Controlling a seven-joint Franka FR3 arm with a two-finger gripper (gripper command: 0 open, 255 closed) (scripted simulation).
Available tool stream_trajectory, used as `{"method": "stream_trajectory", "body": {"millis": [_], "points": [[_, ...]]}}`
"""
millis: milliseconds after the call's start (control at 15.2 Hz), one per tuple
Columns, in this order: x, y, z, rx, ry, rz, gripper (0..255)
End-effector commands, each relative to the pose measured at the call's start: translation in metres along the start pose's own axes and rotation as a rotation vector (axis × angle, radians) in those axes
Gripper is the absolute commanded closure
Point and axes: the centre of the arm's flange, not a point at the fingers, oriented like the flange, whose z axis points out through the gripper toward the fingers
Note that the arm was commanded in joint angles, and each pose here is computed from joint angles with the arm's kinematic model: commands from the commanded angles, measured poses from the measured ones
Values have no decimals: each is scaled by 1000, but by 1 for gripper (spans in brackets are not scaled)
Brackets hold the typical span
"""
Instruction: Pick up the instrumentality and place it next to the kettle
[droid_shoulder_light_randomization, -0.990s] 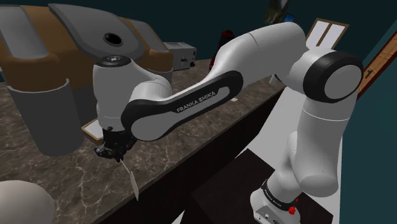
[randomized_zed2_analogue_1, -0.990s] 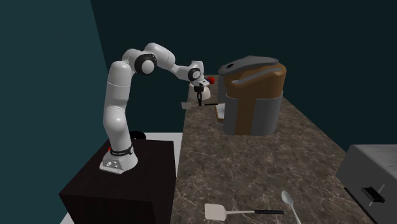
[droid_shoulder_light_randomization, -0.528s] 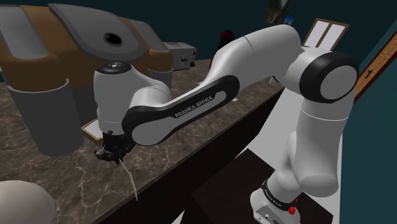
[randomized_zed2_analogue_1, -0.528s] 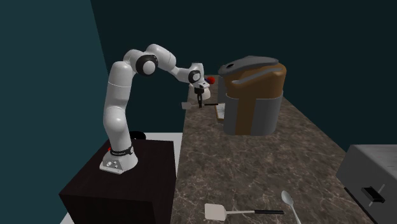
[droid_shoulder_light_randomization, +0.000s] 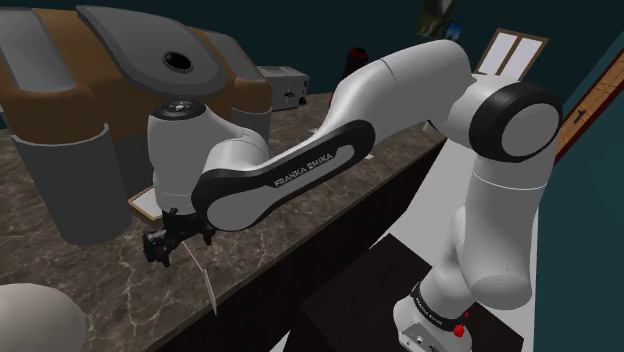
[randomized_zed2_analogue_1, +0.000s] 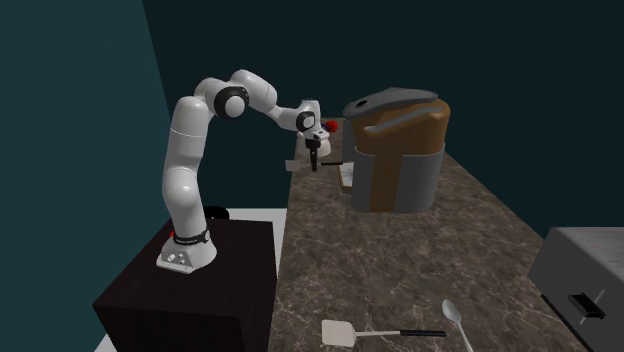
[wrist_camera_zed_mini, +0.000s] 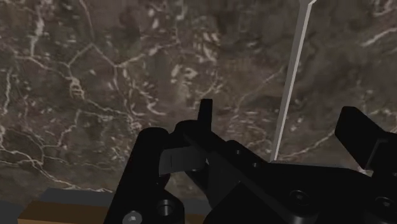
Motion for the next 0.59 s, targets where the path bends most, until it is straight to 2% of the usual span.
{"method": "stream_trajectory", "body": {"millis": [0, 264, 528], "points": [[0, 0, 0, 0, 0, 0, 0], [0, 0, -50, 0, 0, 0, 0], [0, 0, -50, 0, 0, 0, 0]]}}
